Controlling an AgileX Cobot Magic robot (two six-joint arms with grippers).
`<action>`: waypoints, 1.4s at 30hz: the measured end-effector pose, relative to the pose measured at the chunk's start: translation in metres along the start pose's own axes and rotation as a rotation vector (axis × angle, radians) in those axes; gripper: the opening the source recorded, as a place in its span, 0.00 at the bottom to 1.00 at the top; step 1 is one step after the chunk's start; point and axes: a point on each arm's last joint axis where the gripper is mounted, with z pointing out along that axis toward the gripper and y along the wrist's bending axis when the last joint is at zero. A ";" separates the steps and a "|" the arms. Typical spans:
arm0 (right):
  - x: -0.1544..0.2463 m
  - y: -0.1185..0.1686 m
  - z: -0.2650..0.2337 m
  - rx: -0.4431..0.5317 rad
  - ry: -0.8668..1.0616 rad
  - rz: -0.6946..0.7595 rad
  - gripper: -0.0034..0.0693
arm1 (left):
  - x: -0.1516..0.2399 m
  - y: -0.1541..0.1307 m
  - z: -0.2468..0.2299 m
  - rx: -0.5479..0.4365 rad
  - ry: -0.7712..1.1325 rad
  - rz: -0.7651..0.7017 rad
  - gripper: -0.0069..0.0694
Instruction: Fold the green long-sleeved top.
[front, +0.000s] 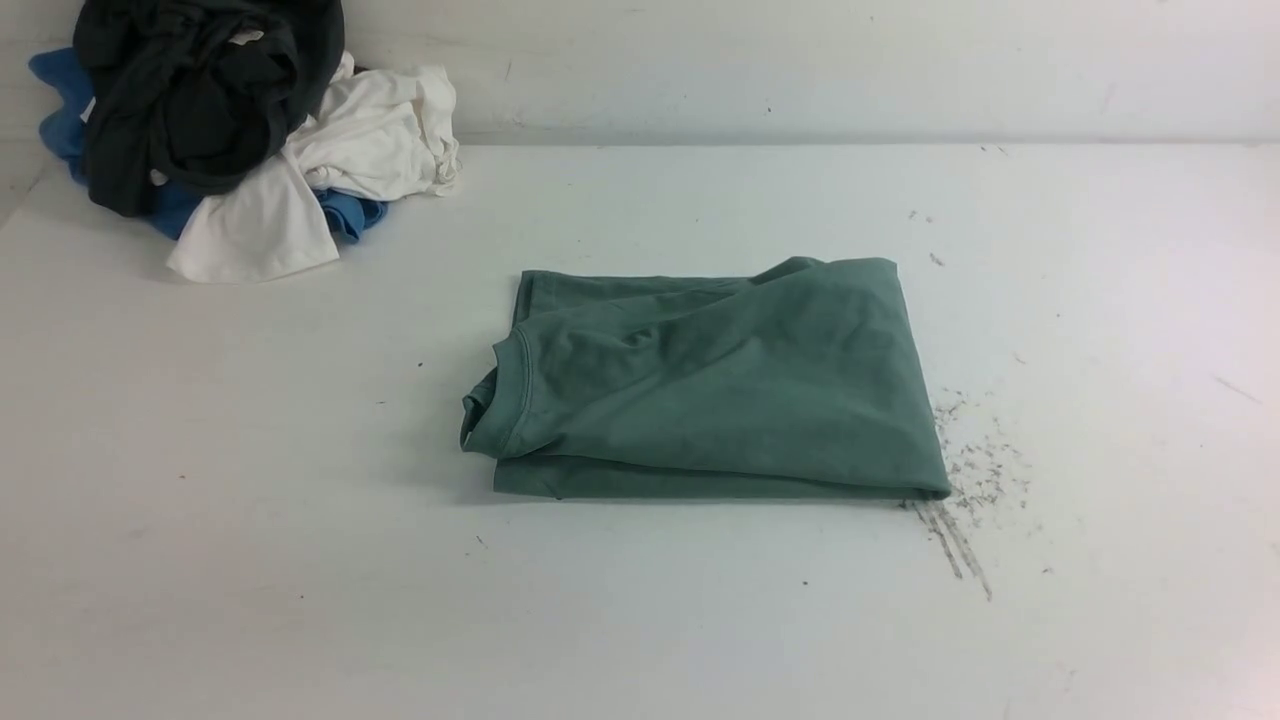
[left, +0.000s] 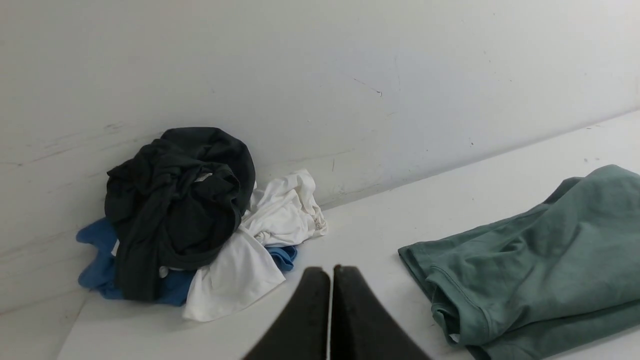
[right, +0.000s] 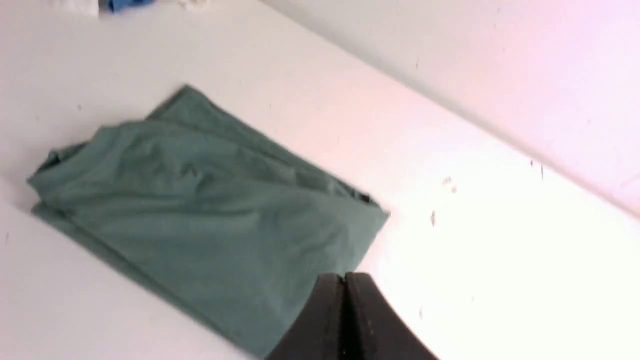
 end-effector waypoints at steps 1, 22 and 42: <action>0.012 0.003 -0.001 0.000 -0.002 0.010 0.03 | 0.000 0.000 0.000 0.000 0.000 0.000 0.08; 0.203 0.065 0.041 -0.023 -0.414 0.346 0.03 | 0.000 0.000 0.000 0.000 0.000 0.000 0.08; 0.306 0.080 0.029 0.115 -0.468 0.300 0.03 | 0.000 0.000 0.000 0.000 0.000 0.000 0.08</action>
